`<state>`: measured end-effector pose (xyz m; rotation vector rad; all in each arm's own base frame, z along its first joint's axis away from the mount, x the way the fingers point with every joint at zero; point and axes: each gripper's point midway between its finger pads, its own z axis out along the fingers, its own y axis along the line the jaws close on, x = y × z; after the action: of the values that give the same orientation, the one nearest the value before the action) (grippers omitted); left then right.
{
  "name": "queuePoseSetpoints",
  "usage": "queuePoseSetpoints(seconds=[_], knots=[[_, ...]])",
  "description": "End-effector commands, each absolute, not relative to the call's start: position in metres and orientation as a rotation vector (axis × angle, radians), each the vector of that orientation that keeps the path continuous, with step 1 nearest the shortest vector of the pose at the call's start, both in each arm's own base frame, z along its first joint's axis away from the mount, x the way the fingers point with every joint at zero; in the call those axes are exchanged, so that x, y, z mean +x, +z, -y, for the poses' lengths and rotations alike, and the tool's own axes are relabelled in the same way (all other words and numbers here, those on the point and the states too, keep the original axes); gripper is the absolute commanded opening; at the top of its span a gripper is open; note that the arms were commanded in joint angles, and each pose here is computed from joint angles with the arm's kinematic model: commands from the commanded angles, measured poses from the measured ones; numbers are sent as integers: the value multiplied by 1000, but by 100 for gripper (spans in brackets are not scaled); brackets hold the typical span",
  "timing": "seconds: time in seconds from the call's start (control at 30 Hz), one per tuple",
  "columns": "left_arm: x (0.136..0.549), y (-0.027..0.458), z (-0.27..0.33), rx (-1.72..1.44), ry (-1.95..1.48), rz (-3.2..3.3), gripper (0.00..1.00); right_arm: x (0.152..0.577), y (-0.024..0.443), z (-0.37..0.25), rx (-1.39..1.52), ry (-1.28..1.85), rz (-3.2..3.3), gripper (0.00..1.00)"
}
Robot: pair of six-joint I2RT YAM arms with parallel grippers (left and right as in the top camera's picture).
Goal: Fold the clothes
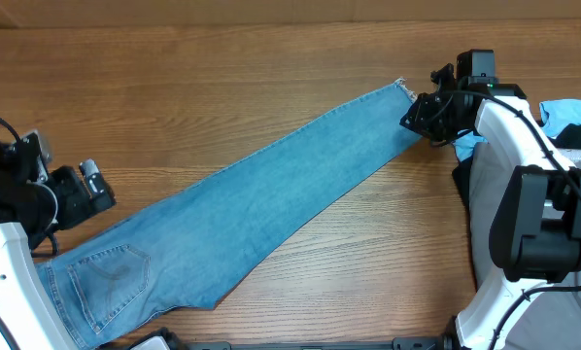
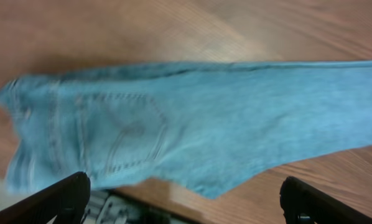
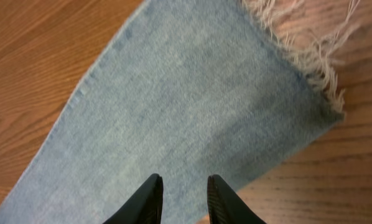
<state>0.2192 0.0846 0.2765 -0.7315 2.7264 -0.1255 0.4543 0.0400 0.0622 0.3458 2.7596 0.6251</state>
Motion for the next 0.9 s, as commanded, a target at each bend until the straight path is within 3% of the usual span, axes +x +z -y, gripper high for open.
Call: queuePoseSetpoints(seconds=[0.0, 0.07, 0.13, 0.2, 0.27, 0.37, 0.47, 0.53, 0.57, 0.6, 0.63, 0.73, 0.87], knots=[[192, 268, -103, -1012, 61, -2732, 100, 459, 53, -56, 312, 671, -2772, 29], [183, 248, -103, -1127, 78, -2768, 100, 452, 15, -68, 337, 638, -2861, 16], [177, 227, -108, -1214, 133, -2788, 88, 448, -13, -53, 510, 508, -2913, 8], [168, 200, -115, -1320, 211, -2800, 92, 432, -43, -11, 834, 224, -2943, 4], [162, 175, -112, -1338, 224, -2852, 90, 424, -44, 30, 1006, 49, -2894, 4], [158, 154, -113, -1358, 244, -2873, 73, 412, -38, 68, 1215, 77, -2846, 4], [158, 154, -121, -1359, 310, -2850, 52, 423, -5, 87, 1155, 265, -2789, 4], [164, 154, -123, -1350, 297, -2825, 46, 444, 56, 84, 1019, 418, -2679, 8], [167, 153, -124, -1347, 296, -2816, 37, 450, 92, 79, 940, 468, -2616, 13], [167, 146, -124, -1334, 292, -2828, 14, 451, 115, 76, 905, 481, -2574, 13], [164, 137, -123, -1340, 305, -2845, 4, 450, 135, 73, 874, 496, -2536, 14], [166, 101, -125, -1422, 308, -2899, 11, 444, 178, 60, 810, 570, -2469, 15], [176, 49, -133, -1504, 321, -3003, 8, 438, 181, 59, 815, 572, -2478, 15]])
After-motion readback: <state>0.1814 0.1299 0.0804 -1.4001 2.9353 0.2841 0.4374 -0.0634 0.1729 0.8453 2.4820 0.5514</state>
